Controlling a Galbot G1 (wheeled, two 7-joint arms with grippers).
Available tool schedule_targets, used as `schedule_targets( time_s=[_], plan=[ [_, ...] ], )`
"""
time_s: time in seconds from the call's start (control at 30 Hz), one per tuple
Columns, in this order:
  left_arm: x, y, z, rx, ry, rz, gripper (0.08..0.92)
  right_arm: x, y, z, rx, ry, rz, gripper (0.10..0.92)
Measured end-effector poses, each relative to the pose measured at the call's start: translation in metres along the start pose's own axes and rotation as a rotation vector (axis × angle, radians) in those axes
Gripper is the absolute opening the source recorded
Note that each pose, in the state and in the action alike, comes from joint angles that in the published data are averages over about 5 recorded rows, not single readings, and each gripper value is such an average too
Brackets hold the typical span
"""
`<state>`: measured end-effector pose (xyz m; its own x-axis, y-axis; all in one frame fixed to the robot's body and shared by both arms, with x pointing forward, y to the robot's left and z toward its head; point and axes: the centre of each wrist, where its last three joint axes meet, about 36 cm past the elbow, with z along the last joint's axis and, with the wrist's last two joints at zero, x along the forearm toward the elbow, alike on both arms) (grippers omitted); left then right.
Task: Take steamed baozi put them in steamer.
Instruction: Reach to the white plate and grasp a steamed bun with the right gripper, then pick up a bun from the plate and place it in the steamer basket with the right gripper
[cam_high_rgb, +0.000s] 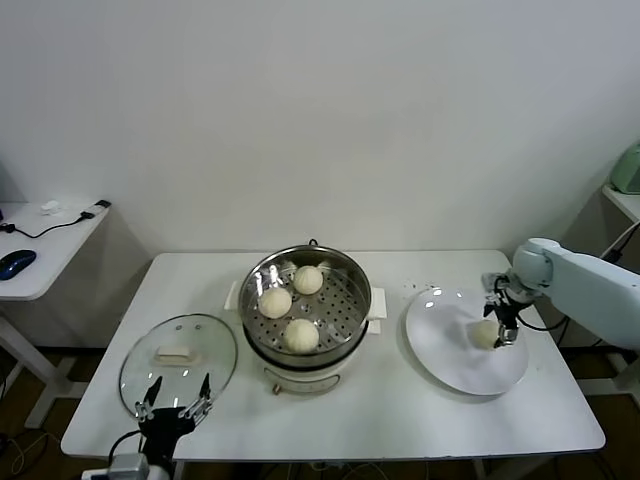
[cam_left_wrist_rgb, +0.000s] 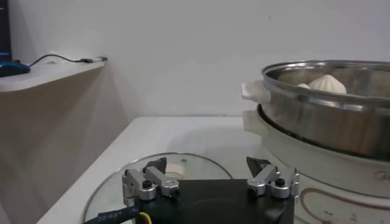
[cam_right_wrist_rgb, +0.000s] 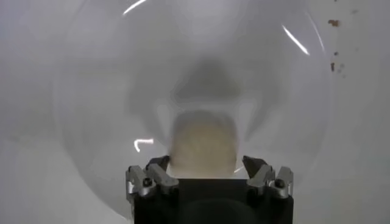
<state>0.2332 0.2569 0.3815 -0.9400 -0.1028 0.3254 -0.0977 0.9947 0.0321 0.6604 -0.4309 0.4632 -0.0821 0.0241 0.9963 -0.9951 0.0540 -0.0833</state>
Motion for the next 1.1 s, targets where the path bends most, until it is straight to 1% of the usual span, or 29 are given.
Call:
schedule_targets(
  time_s=[0.17, 0.37, 0.53, 0.63, 0.77, 0.97, 1.1],
  plan=[
    [0.002, 0.001, -0.001, -0.002, 0.001, -0.002, 0.823, 0.002, 0.001, 0.001, -0.005, -0.002, -0.011, 0.688],
    [0.004, 0.000, -0.002, -0.002, 0.002, 0.002, 0.823, 0.011, 0.002, 0.002, -0.007, -0.003, -0.015, 0.650],
    [0.004, -0.003, -0.005, 0.002, -0.005, 0.010, 0.823, 0.036, -0.002, -0.003, -0.003, -0.016, 0.002, 0.637],
    [0.004, -0.005, -0.008, 0.005, -0.010, 0.015, 0.823, 0.063, -0.008, -0.015, 0.013, -0.036, 0.020, 0.636],
    [0.004, -0.007, -0.013, 0.005, -0.020, 0.024, 0.823, 0.112, -0.015, -0.045, 0.055, -0.078, 0.052, 0.636],
    [0.003, -0.010, -0.020, 0.008, -0.042, 0.041, 0.823, 0.204, -0.015, -0.119, 0.129, -0.187, 0.107, 0.636],
    [0.003, -0.010, -0.022, 0.009, -0.051, 0.044, 0.823, 0.250, -0.002, -0.176, 0.172, -0.263, 0.116, 0.636]
  ],
)
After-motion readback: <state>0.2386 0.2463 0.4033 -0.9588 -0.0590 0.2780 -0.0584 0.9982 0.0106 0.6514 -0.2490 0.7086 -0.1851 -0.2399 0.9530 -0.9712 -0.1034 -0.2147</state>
